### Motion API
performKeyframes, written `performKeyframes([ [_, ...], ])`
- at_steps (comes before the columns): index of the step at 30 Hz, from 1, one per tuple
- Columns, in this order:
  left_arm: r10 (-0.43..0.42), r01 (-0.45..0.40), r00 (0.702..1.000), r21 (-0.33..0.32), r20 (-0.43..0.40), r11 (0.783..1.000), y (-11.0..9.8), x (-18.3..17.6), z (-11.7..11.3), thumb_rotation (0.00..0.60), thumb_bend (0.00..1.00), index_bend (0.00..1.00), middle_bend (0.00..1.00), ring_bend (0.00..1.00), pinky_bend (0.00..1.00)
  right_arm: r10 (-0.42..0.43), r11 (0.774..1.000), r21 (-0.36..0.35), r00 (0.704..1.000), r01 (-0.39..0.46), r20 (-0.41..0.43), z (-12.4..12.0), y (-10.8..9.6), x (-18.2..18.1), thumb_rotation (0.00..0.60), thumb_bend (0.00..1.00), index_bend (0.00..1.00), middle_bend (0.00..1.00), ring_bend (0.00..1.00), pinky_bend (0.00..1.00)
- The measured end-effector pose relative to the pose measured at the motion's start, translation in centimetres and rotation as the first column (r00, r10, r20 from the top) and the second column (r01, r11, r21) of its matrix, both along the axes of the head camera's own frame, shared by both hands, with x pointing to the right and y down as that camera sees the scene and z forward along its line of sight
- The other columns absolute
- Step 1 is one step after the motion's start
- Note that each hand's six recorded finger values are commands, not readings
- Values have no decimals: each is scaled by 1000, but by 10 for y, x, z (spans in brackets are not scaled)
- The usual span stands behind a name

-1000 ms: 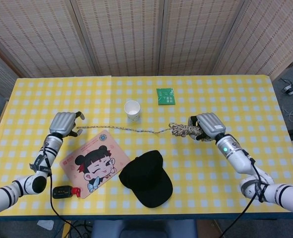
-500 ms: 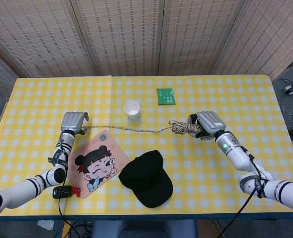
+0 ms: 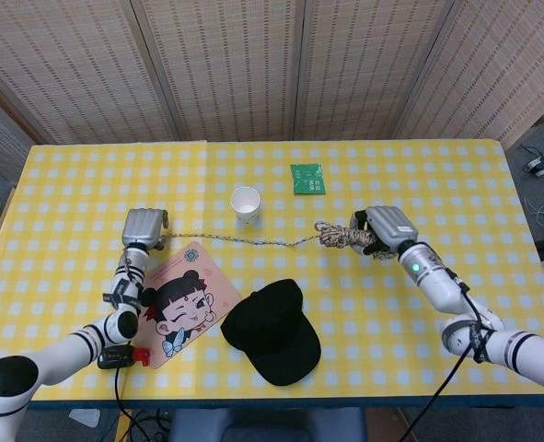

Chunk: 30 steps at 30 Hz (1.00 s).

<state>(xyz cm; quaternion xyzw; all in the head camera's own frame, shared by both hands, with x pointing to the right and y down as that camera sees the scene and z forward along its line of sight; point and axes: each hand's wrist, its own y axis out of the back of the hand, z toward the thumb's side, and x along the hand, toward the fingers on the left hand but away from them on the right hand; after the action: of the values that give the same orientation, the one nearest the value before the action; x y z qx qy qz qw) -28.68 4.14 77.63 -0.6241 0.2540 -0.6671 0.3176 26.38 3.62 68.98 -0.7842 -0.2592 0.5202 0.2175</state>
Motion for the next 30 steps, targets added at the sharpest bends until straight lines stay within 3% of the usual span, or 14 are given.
performKeyframes([
  [30,14,-13,999,-1,30,1000,3,15,22,600,332,636,1000,1000,812,27,1000,-9,999,-27,-20,3,0,13,600,678,743,619,545,658],
])
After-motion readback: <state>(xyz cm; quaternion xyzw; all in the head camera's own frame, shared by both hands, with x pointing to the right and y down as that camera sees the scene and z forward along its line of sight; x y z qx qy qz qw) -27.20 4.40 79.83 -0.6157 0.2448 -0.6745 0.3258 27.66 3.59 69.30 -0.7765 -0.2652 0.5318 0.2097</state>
